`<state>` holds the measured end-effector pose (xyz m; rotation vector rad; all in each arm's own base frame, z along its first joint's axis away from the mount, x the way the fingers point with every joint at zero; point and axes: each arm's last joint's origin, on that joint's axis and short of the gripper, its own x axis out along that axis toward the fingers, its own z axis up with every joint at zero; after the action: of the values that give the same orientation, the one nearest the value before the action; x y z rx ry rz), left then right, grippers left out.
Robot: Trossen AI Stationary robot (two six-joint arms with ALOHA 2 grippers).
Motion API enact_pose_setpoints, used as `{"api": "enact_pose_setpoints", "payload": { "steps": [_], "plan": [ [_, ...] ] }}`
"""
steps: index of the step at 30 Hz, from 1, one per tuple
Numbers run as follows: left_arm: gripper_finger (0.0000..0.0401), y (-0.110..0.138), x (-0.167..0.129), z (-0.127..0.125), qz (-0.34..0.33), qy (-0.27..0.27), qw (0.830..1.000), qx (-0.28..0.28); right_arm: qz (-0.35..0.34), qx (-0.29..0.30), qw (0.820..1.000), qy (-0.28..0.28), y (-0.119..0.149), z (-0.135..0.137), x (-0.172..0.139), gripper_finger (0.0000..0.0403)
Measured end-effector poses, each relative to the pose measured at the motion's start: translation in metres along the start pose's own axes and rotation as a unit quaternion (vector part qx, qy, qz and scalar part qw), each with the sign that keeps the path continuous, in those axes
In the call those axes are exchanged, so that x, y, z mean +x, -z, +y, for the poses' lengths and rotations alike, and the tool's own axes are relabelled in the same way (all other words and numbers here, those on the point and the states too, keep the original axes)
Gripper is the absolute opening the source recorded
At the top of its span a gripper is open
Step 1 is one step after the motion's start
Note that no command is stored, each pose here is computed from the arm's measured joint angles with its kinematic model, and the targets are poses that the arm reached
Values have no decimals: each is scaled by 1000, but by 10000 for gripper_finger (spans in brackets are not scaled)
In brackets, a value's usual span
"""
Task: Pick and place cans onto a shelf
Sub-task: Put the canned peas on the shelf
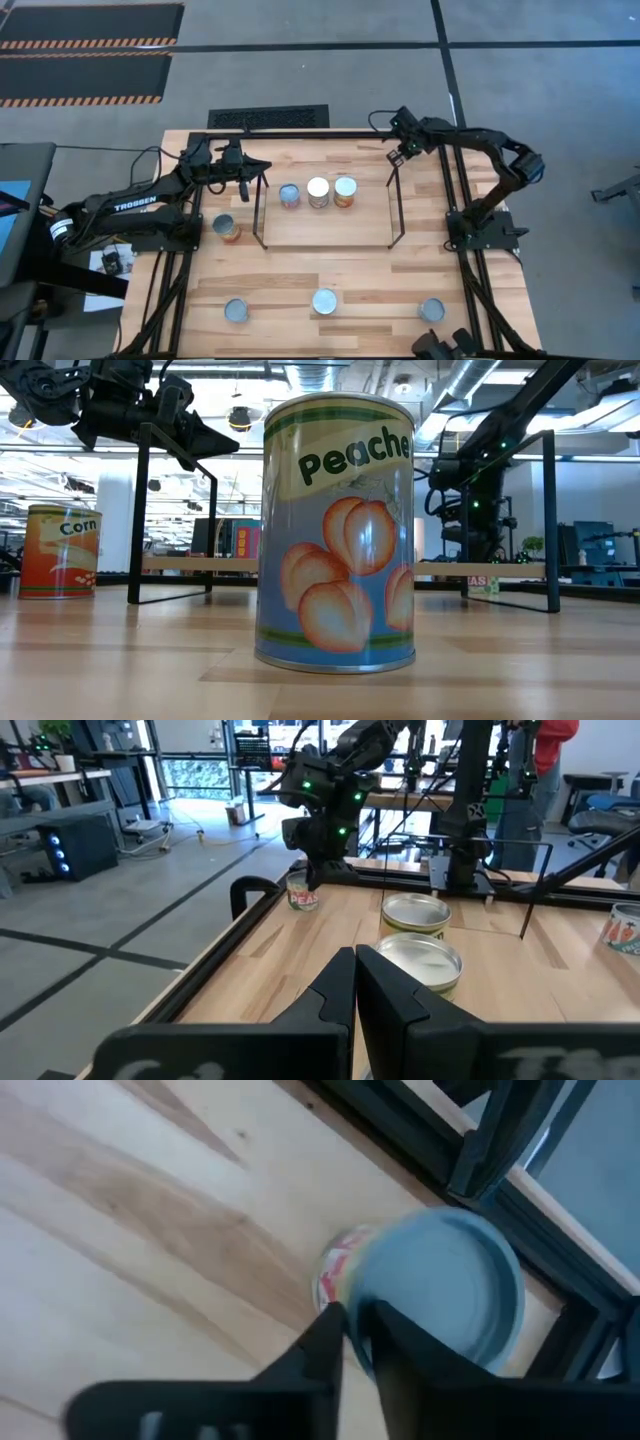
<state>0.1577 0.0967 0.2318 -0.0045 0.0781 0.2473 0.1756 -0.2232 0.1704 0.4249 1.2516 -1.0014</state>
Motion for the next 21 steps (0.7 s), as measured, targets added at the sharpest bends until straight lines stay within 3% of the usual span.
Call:
{"api": "enact_pose_setpoints", "payload": {
  "steps": [4, 10, 14, 21],
  "plan": [
    [0, -1, 0, 0, -3, 0, 1000, 2, -10, 0, 1000, -8, 1, -8, -31, 11],
    [0, 0, 0, 0, -2, 0, 1000, 2, -73, 19, 997, 7, -1, -26, -104, 17],
    [0, 0, 0, 0, -2, 0, 1000, 2, -151, 30, 988, 24, 2, -32, -166, 6],
    [0, 0, 0, 0, -2, 0, 1000, 2, -325, 17, 944, -49, 15, -20, -260, 11]
  ]
}}
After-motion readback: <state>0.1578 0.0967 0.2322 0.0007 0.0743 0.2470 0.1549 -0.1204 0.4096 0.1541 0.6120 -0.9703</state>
